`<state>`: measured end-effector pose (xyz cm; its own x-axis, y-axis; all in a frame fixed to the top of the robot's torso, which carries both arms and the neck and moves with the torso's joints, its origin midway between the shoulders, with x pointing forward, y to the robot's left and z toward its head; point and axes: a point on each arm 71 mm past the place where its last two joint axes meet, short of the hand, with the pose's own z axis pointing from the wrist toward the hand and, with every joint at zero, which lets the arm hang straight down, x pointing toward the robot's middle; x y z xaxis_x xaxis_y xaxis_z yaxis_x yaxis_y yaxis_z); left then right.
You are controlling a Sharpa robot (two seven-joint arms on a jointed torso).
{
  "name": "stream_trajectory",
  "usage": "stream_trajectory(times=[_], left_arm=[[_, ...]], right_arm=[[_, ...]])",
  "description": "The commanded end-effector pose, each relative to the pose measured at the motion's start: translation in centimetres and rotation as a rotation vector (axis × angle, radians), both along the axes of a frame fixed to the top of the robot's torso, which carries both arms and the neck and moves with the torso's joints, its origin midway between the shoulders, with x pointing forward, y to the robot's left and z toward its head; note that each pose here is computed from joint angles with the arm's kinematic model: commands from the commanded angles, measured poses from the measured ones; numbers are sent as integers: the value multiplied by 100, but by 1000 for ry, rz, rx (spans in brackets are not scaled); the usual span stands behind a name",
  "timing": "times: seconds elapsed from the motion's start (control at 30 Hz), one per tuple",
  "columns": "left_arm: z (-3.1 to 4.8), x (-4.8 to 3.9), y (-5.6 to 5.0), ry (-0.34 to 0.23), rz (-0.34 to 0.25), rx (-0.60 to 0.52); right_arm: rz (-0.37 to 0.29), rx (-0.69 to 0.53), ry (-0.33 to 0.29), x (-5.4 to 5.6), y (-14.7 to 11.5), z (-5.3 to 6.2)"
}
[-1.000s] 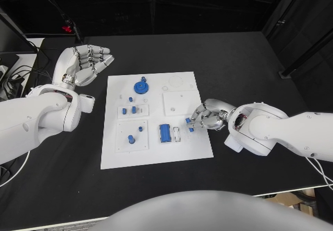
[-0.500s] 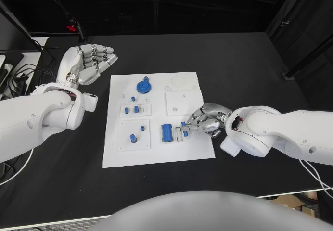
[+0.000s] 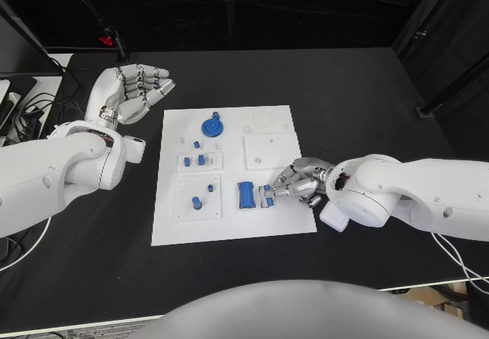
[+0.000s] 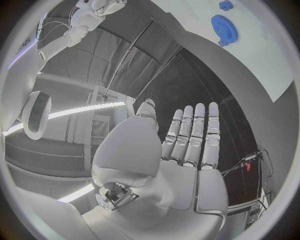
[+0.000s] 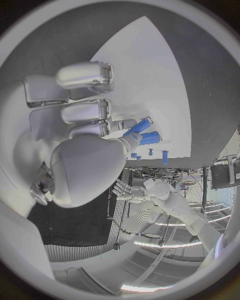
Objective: Assemble the parts on the task board
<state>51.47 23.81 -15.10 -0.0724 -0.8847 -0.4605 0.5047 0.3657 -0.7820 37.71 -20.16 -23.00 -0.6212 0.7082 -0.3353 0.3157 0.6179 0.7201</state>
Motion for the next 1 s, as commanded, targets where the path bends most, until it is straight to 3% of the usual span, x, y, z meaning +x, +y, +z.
stream_trajectory(times=[0.03,1.0], left_arm=[[16,-3,-16,-9,-13,-5],[15,-4,-18,-6,-13,-5]], right_arm=[[0,-22,33,-5,4,-22],[9,-65,33,35,79,-53]])
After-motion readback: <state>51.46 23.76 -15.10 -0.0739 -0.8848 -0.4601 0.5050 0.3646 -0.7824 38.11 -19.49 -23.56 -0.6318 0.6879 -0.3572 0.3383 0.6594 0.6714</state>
